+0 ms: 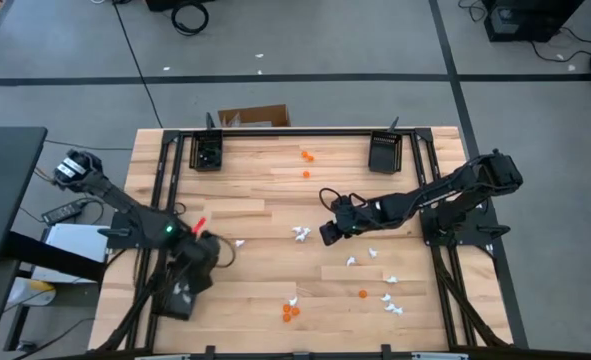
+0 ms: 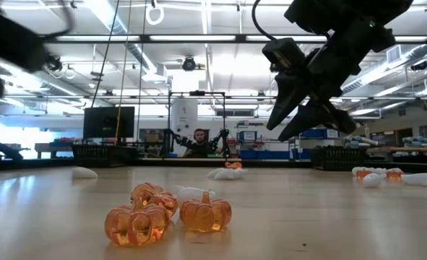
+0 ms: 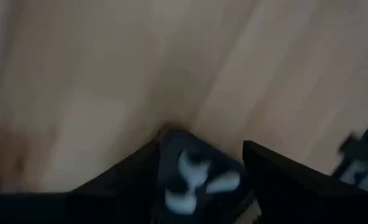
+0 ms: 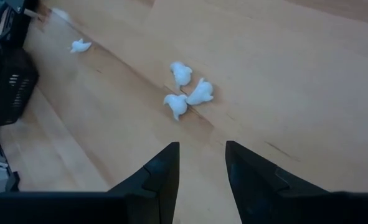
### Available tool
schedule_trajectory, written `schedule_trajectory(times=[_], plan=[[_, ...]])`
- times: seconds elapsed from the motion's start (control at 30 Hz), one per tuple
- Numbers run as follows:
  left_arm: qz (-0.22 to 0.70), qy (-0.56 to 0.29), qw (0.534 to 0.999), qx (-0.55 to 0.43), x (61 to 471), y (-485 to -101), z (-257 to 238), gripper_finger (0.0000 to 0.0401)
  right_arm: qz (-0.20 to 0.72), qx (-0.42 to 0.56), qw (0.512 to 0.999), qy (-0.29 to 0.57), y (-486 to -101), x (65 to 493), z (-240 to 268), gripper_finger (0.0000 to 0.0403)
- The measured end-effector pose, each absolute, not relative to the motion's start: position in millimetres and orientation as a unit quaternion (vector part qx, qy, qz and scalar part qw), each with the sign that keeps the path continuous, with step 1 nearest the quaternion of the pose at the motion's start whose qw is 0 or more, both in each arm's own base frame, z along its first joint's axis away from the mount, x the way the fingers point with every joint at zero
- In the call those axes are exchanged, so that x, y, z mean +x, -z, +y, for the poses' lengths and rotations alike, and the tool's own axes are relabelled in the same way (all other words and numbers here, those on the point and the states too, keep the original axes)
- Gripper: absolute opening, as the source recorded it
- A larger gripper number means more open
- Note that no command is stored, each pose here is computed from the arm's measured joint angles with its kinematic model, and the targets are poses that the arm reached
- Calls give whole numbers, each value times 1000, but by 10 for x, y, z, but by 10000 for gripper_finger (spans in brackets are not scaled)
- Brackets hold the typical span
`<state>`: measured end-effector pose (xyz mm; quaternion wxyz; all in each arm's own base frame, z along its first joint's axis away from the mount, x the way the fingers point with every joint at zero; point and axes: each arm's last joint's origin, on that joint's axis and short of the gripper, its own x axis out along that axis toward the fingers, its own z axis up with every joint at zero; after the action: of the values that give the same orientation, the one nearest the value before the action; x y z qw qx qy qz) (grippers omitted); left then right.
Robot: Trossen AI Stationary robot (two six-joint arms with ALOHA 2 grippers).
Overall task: Sort Halloween decoration
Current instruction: Put the white ghost toy into the bottom black basket
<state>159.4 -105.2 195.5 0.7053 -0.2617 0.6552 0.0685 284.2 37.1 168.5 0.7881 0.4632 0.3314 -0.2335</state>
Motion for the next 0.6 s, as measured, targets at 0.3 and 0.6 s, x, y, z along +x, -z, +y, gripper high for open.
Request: schedule_trajectory(times=[0.3,0.6], plan=[[539,-88,816,-191,1999,-2006,-525,236,332,479,779,231,-1686,2834,430,137],[526,-43,843,-101,2168,-1779,-333,214,324,486,775,241,-1686,2822,494,137]])
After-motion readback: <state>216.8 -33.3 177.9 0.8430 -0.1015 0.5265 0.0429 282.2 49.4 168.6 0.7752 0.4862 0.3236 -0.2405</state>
